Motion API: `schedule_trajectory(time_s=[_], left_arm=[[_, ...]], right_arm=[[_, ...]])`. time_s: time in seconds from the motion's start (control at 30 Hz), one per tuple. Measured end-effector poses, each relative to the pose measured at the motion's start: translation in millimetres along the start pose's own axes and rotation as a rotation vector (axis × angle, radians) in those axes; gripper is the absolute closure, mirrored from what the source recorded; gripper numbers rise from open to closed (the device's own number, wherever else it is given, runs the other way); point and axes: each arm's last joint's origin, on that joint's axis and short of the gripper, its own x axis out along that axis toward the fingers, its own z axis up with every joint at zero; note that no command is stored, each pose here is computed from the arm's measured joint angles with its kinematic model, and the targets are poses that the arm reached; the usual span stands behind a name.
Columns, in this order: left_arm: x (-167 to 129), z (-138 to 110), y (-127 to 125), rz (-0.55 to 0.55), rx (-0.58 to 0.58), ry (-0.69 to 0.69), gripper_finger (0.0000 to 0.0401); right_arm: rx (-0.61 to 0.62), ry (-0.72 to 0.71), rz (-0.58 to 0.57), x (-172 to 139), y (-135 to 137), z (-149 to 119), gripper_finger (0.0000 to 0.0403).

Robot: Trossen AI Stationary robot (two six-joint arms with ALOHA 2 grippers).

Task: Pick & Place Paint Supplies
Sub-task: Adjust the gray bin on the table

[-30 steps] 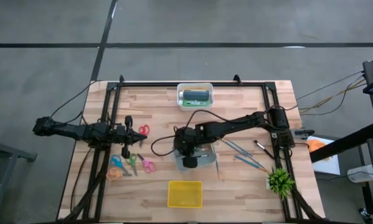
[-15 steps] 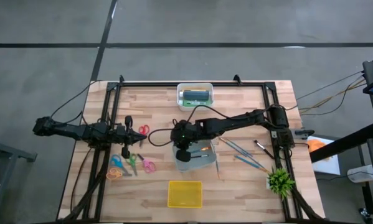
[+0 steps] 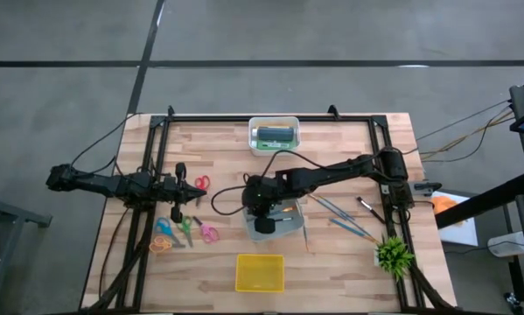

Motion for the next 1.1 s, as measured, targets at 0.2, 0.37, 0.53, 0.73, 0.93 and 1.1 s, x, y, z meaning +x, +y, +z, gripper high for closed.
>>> schedule_trajectory(time_s=[0.2,0.37,0.53,0.73,0.93,1.1], left_arm=[[0,0,0,0.0,0.0,0.001,0.0401],[0,0,0,0.0,0.0,0.0,0.0401],[0,0,0,0.0,0.0,0.0,0.0401],[0,0,0,0.0,0.0,0.0,0.0401],[0,0,0,0.0,0.0,0.0,0.0401],[0,0,0,0.0,0.0,0.0,0.0401]], right_arm=[[-0.027,0.024,-0.035,13,-6,-6,0.0363],[-0.01,0.011,-0.08,21,-16,-7,0.0363],[0.072,-0.057,-0.148,21,-22,-1,0.0363],[0.13,-0.077,-0.188,19,-30,0,0.0363],[0.123,-0.075,-0.19,18,-31,1,0.0363],[0.111,-0.06,-0.184,-11,-21,11,0.0363]])
